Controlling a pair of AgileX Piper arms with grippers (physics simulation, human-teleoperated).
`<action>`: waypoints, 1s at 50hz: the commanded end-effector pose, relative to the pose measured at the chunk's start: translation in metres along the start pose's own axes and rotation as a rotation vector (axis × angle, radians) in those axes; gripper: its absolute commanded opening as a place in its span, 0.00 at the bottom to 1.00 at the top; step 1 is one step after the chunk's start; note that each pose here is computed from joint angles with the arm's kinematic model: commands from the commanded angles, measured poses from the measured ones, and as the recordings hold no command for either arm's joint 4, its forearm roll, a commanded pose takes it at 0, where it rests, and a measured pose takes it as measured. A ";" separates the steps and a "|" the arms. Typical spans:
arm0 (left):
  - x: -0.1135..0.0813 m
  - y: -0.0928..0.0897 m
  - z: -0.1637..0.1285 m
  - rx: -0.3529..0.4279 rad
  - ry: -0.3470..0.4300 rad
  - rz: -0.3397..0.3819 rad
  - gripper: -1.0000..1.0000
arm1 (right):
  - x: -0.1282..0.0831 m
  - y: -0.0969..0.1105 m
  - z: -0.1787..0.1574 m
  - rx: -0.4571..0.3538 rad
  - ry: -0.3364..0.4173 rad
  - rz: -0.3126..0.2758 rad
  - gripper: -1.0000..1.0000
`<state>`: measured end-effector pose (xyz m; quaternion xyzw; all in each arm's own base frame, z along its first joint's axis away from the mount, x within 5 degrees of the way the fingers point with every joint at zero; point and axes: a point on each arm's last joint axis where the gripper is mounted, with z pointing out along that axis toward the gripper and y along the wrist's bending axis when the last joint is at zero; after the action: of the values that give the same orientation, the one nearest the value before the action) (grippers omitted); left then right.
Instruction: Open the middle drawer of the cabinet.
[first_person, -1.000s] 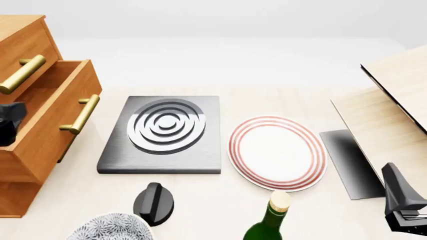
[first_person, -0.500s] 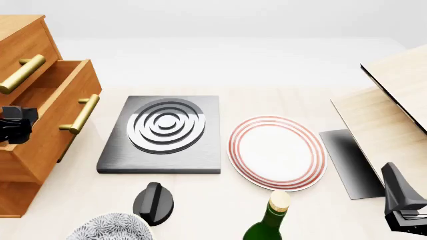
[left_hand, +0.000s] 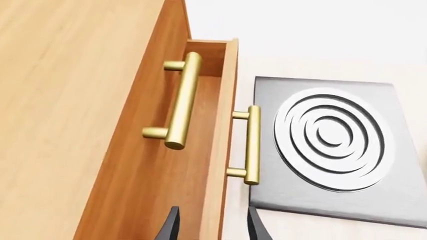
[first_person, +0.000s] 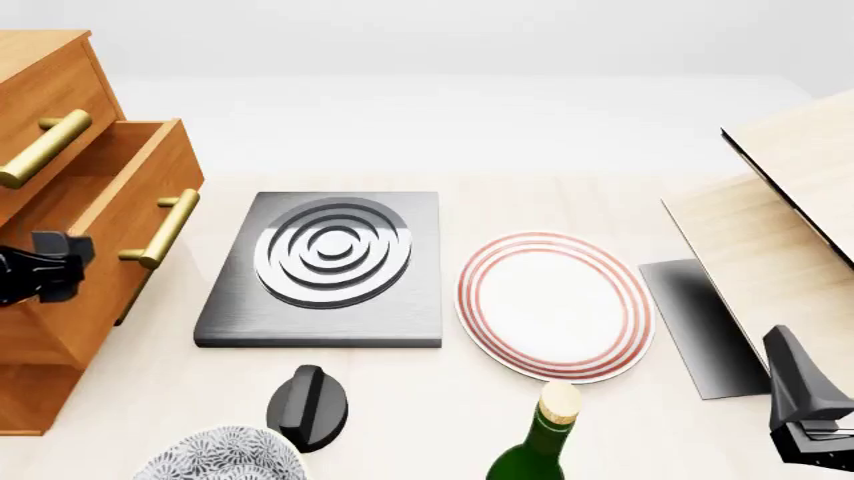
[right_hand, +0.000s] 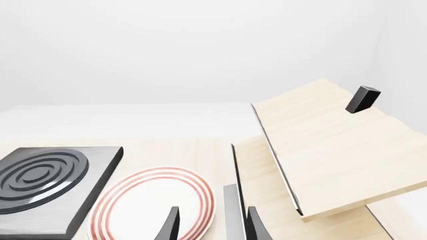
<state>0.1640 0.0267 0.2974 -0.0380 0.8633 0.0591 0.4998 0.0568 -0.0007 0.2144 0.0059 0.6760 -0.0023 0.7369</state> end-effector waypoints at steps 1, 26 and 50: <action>0.000 -0.002 -0.001 0.012 0.016 -0.005 1.00 | 0.000 0.000 0.000 0.000 0.000 0.000 1.00; 0.004 -0.004 0.010 0.021 0.031 0.003 1.00 | 0.000 0.000 0.000 0.000 0.000 0.000 1.00; 0.008 -0.003 0.019 0.013 0.047 0.009 1.00 | 0.000 0.000 0.000 0.000 0.000 0.000 1.00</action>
<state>0.1769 0.0278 0.2786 -0.0302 0.8732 0.0593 0.4828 0.0568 -0.0007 0.2144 0.0059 0.6760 -0.0023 0.7369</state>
